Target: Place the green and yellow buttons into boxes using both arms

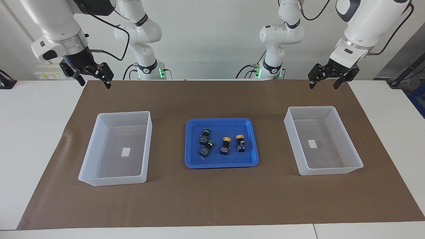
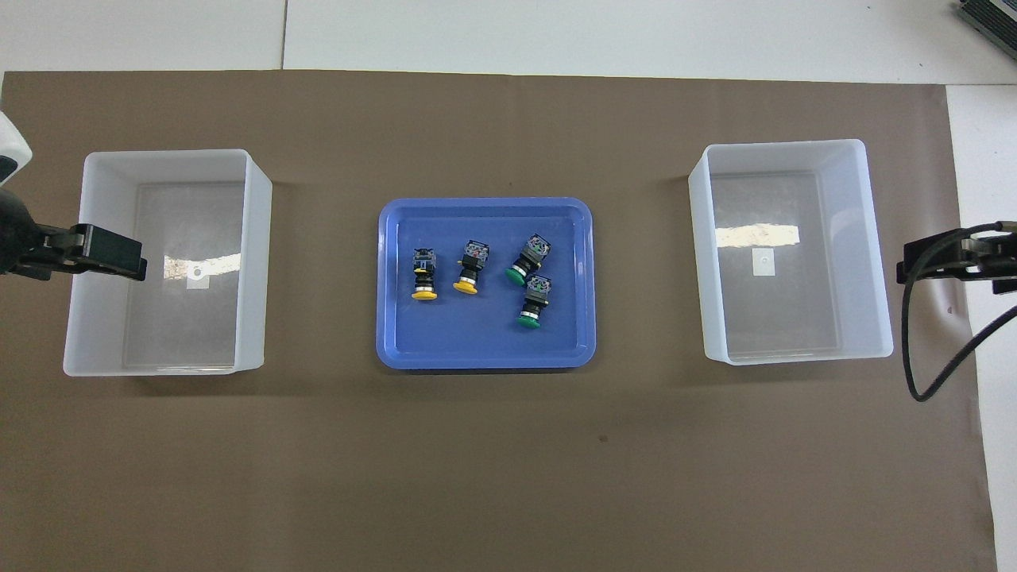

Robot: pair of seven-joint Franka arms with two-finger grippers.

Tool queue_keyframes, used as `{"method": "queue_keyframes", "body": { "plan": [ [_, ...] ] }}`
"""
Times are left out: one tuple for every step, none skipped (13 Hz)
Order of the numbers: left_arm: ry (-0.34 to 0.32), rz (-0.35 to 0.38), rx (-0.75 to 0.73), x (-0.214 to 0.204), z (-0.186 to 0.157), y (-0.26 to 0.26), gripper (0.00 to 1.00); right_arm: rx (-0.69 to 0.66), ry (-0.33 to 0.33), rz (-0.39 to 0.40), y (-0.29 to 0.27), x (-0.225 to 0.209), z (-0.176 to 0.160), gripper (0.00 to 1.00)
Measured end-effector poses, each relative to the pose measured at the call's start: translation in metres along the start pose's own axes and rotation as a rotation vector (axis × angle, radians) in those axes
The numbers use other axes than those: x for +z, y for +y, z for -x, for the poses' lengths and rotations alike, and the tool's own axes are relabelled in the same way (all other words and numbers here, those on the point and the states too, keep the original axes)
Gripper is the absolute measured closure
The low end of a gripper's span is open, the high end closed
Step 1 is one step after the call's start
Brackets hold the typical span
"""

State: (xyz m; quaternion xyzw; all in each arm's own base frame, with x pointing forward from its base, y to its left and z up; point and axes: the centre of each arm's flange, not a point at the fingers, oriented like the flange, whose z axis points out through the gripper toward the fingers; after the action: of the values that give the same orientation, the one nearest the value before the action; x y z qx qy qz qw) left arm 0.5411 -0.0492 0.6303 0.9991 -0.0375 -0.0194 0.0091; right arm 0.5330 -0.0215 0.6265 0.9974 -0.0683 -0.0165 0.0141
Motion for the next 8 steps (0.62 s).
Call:
{"method": "queue_keyframes", "body": {
  "plan": [
    [0.000,0.000,0.000,0.0002,0.0000,0.0000,0.00,0.000,-0.002,0.000,0.0003,0.0007,0.0016,0.00],
    [-0.002,0.000,0.000,0.0008,0.0000,0.0000,0.00,-0.006,-0.003,0.000,0.0007,0.0008,0.0028,0.00],
    [-0.002,0.000,0.000,0.0011,0.0000,-0.0001,0.00,-0.017,-0.003,-0.001,0.0015,0.0005,0.0036,0.00],
    [-0.003,0.000,0.000,0.0012,0.0000,-0.0001,0.00,-0.021,-0.002,-0.001,0.0020,0.0001,0.0043,0.00],
    [-0.003,0.000,0.000,0.0014,0.0000,-0.0002,0.00,-0.022,-0.002,-0.001,0.0020,-0.0003,0.0048,0.00],
    [-0.003,0.000,0.000,0.0014,0.0000,-0.0002,0.00,-0.023,-0.002,-0.001,0.0016,-0.0001,0.0049,0.00],
    [-0.005,0.000,0.000,0.0017,0.0003,0.0000,0.00,-0.024,-0.005,-0.001,0.0012,0.0011,0.0053,0.00],
    [-0.012,0.000,0.001,0.0023,0.0009,0.0004,0.00,-0.021,-0.009,-0.001,0.0010,0.0032,0.0063,0.00]
  ]
}}
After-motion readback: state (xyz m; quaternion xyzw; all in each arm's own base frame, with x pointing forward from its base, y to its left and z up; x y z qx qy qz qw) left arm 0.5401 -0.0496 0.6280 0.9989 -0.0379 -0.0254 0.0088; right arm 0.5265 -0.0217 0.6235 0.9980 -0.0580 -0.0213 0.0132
